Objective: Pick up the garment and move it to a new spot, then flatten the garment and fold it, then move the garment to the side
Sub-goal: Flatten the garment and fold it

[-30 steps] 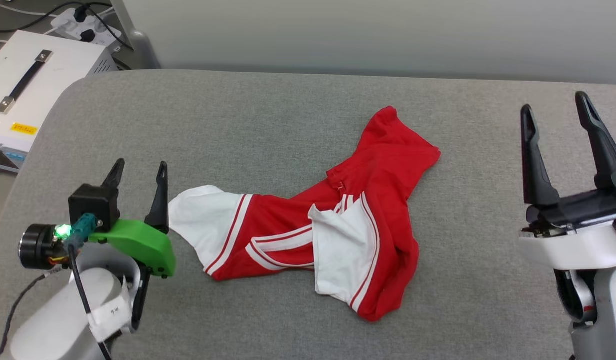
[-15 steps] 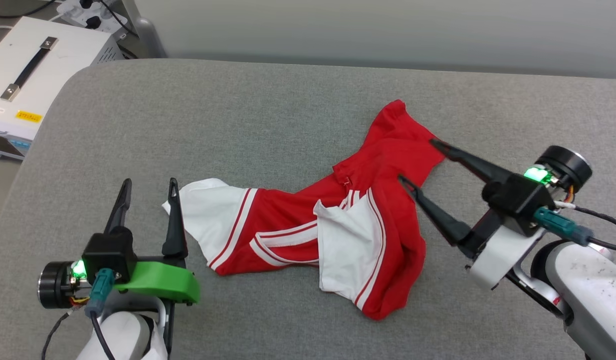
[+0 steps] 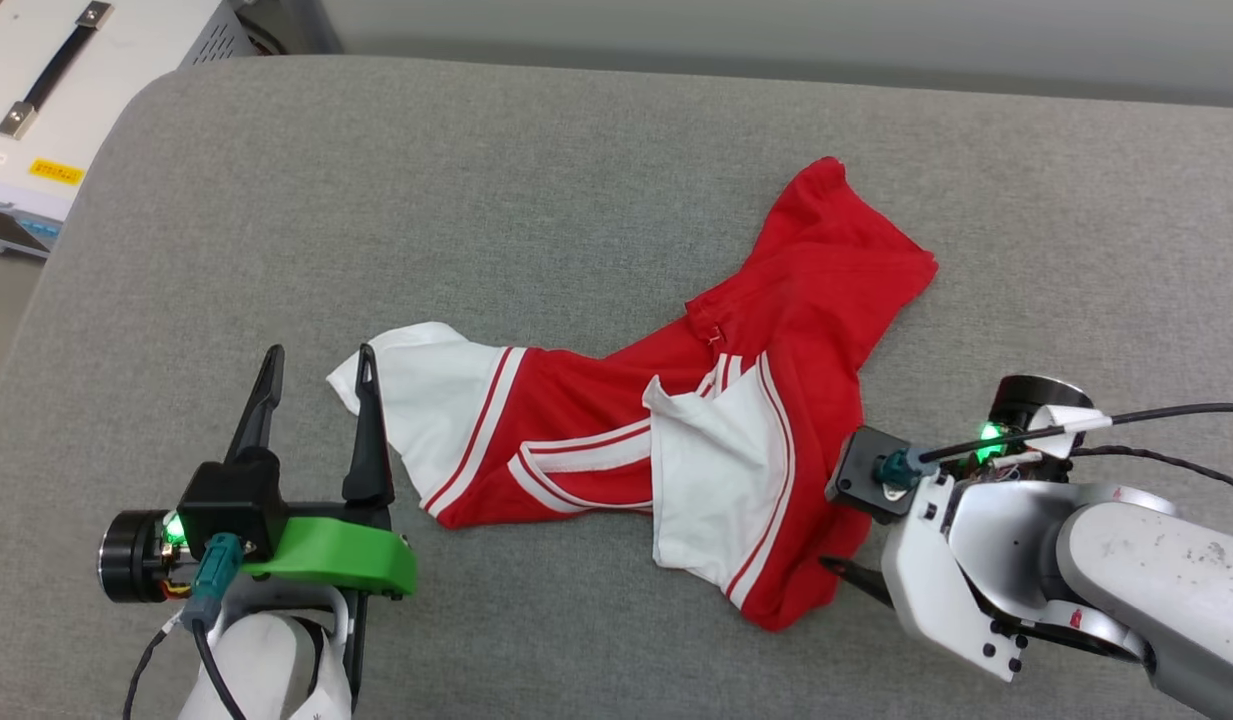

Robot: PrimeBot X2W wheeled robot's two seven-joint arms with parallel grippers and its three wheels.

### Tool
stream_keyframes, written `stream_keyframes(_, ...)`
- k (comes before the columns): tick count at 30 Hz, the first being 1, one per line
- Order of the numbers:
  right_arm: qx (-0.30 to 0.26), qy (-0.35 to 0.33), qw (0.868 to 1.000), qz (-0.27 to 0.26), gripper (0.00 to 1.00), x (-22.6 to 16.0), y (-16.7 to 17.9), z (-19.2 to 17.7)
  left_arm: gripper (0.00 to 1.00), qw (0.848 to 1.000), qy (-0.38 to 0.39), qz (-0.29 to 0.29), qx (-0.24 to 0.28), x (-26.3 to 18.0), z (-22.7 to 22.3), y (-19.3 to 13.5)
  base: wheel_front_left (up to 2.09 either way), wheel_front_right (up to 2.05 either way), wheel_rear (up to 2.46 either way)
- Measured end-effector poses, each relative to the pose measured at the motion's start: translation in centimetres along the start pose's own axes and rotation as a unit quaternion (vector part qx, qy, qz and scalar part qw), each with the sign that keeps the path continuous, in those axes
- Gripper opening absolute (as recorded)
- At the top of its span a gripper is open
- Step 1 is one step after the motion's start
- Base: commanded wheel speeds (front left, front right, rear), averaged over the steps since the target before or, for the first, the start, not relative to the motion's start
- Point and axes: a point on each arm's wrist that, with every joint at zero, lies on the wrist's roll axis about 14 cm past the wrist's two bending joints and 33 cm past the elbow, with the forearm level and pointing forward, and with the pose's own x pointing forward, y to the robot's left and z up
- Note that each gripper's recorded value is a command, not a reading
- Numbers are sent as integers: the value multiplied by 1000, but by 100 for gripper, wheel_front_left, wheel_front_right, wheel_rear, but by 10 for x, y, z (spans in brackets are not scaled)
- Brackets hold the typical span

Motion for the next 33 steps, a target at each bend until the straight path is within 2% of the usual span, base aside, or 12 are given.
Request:
stream_keyframes(7,-2,55,998,35,100,27,3,-17,100,1000,10,-2,-5,10,-13,-4,0,0,0)
stream_keyframes(12,3,125,990,62,100,43,20,-52,100,1000,17,1,-1,16,-21,-2,0,0,0)
stream_keyframes(16,6,132,989,63,100,48,17,-59,100,1000,26,9,3,15,-27,3,0,0,0)
stream_keyframes(17,7,127,990,62,44,48,17,-58,100,1000,26,10,4,15,-28,4,0,0,0)
stream_keyframes(18,8,117,991,61,6,49,16,-56,100,1000,26,12,5,15,-28,6,0,0,0)
stream_keyframes(19,10,105,993,59,0,50,16,-53,100,1000,25,13,7,16,-27,7,0,0,0)
stream_keyframes(24,21,25,998,52,0,49,19,-31,100,1000,15,6,11,16,-20,5,0,0,0)
stream_keyframes(27,41,-37,998,29,0,40,9,-13,100,1000,7,2,9,14,-14,2,0,0,0)
stream_keyframes(31,93,-149,984,-27,0,13,-21,22,100,1000,-1,0,3,9,-7,-1,0,0,0)
stream_keyframes(33,124,-195,971,-58,0,-4,-33,28,100,1000,-2,-3,1,5,-5,-3,0,0,0)
